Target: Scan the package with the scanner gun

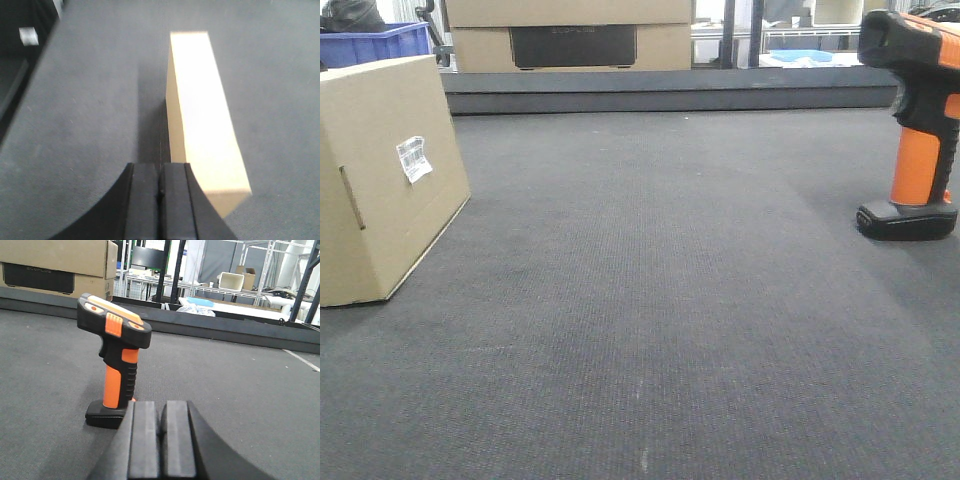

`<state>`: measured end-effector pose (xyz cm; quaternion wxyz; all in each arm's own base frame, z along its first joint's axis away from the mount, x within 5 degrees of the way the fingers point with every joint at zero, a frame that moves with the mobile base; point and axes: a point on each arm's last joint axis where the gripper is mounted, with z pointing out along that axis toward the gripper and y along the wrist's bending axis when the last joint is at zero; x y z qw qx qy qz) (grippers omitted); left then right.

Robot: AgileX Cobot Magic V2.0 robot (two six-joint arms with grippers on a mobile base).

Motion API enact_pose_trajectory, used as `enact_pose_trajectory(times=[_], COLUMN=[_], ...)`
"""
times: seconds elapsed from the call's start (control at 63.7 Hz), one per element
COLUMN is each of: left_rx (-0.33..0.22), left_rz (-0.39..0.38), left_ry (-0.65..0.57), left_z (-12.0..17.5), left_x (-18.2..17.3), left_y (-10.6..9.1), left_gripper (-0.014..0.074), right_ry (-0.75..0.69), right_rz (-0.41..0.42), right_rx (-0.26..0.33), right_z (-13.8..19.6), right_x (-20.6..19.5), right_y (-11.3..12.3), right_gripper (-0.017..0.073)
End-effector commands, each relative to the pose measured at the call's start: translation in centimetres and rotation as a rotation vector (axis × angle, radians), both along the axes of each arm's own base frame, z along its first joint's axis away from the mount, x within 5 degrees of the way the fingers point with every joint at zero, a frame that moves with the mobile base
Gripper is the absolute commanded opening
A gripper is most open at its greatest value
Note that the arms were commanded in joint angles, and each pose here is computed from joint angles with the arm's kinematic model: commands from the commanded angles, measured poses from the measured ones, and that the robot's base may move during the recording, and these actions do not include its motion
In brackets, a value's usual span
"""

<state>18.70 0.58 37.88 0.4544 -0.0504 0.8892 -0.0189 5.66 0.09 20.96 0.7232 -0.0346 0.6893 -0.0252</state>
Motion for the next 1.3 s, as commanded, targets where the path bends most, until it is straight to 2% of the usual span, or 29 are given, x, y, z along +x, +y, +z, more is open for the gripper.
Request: enact_pose_trajectory(times=[0.0, 0.11, 0.251, 0.377, 0.487, 0.581, 0.659, 0.769, 0.863, 0.926, 1.083, 1.287], left_rx=[-0.016, -0.034, -0.058, -0.077, -0.070, -0.053, -0.041, -0.062, -0.077, -0.087, -0.076, -0.043], left_rz=[0.002, -0.006, 0.008, -0.026, -0.020, -0.013, -0.009, 0.008, 0.010, 0.022, 0.027, 0.043], left_ry=[0.065, 0.134, 0.204, 0.221, 0.230, 0.239, 0.250, 0.262, 0.269, 0.281, 0.336, 0.486], left_z=[-0.1, 0.1, -0.2, -0.1, -0.3, -0.3, -0.4, -0.5, -0.6, -1.0, -2.6, -5.7], left_x=[3.1, 6.7, 10.5, 12.2, 12.8, 12.7, 12.6, 12.5, 12.5, 12.8, 13.9, 15.1], left_y=[0.1, -0.3, -1.8, -3.8, -4.7, -4.8, -4.7, -4.7, -4.8, -4.8, -5.0, -5.1], left_gripper=[-0.0111, -0.0111, -0.0111, -0.0111, -0.0106, -0.0012, 0.0172, 0.0428, 0.0565, 0.0600, 0.0599, 0.0599], right_ry=[-0.025, -0.025, -0.025, -0.025, -0.025, -0.025, -0.025, -0.025, -0.025, -0.025, -0.025, -0.025], right_rz=[-0.003, -0.003, -0.003, -0.003, -0.003, -0.003, -0.003, -0.003, -0.003, -0.003, -0.003, -0.003], right_rx=[-0.005, -0.005, -0.005, -0.005, -0.005, -0.005, -0.005, -0.005, -0.005, -0.005, -0.005, -0.005], right_z=[0.2, 0.2, 0.2, 0.2, 0.2, 0.2, 0.2, 0.2, 0.2, 0.2, 0.2, 0.2], right_x=[0.0, 0.0, 0.0, 0.0, 0.0, 0.0, 0.0, 0.0, 0.0, 0.0, 0.0, 0.0], right_y=[0.0, 0.0, 0.0, 0.0, 0.0, 0.0, 0.0, 0.0, 0.0, 0.0, 0.0, 0.0], right_gripper=[-0.0167, -0.0167, -0.0167, -0.0167, -0.0167, -0.0167, -0.0167, -0.0167, -0.0167, -0.0167, -0.0167, -0.0167])
